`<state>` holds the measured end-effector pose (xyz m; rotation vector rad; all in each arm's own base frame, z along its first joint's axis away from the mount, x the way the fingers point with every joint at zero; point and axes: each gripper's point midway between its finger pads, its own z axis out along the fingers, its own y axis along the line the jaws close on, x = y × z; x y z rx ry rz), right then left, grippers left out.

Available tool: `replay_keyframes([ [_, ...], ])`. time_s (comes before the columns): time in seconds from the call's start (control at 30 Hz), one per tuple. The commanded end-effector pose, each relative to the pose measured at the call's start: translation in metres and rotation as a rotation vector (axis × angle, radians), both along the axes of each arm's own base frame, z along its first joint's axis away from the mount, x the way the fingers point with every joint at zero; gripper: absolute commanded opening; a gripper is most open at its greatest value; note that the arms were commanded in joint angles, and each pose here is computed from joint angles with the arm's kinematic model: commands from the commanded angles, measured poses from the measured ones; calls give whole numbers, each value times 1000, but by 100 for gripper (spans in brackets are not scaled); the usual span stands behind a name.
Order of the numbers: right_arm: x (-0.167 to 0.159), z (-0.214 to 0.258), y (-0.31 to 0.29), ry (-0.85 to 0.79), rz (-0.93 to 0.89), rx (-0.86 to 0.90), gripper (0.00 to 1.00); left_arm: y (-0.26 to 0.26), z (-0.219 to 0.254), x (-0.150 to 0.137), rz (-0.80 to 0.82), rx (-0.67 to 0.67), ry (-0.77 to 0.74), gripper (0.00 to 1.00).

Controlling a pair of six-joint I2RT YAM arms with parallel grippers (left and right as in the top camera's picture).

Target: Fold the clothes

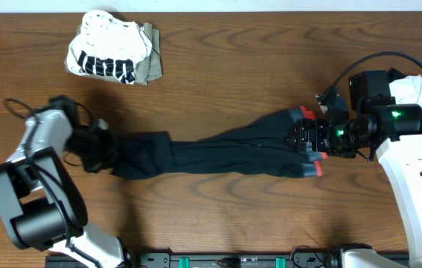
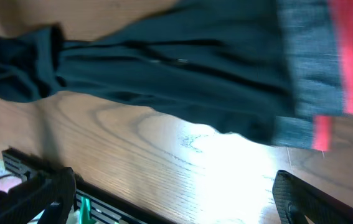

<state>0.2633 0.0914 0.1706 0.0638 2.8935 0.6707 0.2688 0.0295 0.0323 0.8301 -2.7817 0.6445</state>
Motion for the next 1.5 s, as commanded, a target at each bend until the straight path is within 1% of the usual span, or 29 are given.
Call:
replay_keyframes([
  [0.0,-1,-6,-6,28,-69,-80,99,38,23,2,101,142,21,6],
  [0.1,1,-11,-12,22,-109,-173,99,50,44,2,115,205,12,6],
  [0.17,3,-11,-8,5,-105,-195,99,52,57,2,115,238,-7,6],
  [0.33,8,-7,20,-49,-56,-174,99,43,83,0,76,340,-70,6],
  [0.47,8,-6,38,-69,-25,-159,99,16,92,3,-16,352,-107,6],
  [0.53,7,-7,44,-71,-12,-156,99,-1,93,5,-74,350,-117,6],
  [0.7,5,-8,48,-65,-2,-155,99,-37,91,8,-173,410,-126,6],
  [0.93,4,-8,48,-60,-1,-157,99,-86,88,11,-278,400,-165,6],
  [1.2,1,-10,47,-46,1,-163,99,-132,71,13,-384,389,-190,6],
  [1.37,-1,-10,46,-40,1,-165,99,-147,51,5,-456,396,-129,6],
  [1.47,-2,-11,45,-34,2,-168,99,-139,39,3,-470,445,-82,6],
])
